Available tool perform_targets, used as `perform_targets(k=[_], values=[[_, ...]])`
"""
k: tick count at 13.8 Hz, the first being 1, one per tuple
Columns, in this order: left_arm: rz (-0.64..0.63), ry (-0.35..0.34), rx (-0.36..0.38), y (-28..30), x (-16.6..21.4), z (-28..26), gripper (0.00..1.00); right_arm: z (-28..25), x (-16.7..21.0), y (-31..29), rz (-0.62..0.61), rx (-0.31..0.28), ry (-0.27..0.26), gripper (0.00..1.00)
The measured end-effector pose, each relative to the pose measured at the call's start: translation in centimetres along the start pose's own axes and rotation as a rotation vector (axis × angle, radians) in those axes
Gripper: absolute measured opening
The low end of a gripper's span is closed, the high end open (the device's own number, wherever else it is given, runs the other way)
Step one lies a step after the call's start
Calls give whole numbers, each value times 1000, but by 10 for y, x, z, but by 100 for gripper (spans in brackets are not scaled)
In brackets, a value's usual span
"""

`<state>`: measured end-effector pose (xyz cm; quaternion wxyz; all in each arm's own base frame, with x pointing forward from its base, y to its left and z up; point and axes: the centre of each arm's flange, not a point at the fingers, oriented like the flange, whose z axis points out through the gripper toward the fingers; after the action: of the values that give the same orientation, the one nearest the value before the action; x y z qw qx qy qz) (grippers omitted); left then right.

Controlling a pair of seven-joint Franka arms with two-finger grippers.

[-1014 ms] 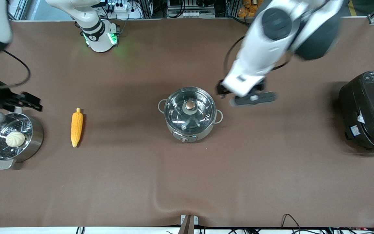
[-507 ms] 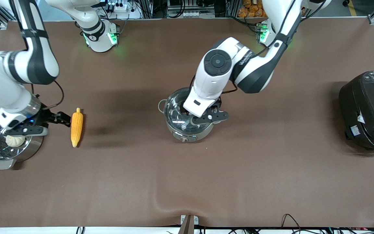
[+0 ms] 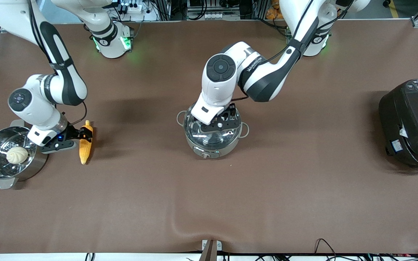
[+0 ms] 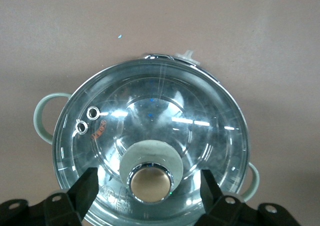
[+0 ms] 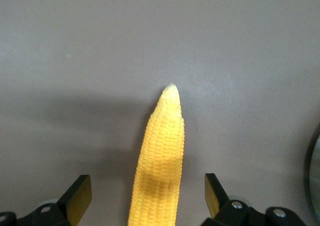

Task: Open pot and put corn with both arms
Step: 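Grasp the lid knob with the left gripper while the right gripper grasps the corn, then lift the lid aside with the left gripper while the right gripper carries corn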

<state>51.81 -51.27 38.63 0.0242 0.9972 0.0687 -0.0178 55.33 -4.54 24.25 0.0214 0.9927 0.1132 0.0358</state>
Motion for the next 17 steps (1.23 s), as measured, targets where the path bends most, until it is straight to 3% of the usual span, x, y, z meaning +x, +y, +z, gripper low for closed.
perform_targets(k=[5,7,9,10,11,14,17], values=[[-19,-4,56,7,-10,34,86,30,-13,17,-7,3,-37,95],[-23,-5,60,8,-11,36,85,48,-16,13,-12,8,-54,85],[-22,-7,63,8,-12,38,73,57,-18,12,-13,10,-66,85],[-20,-8,65,8,-13,39,65,58,-18,12,-13,11,-67,78],[-19,-10,67,8,-14,40,65,58,-18,11,-12,11,-66,78],[-9,-12,73,12,-20,42,53,56,-13,6,-8,20,-54,48],[-6,-10,75,12,-21,42,50,20,18,-11,-34,35,-38,44]])
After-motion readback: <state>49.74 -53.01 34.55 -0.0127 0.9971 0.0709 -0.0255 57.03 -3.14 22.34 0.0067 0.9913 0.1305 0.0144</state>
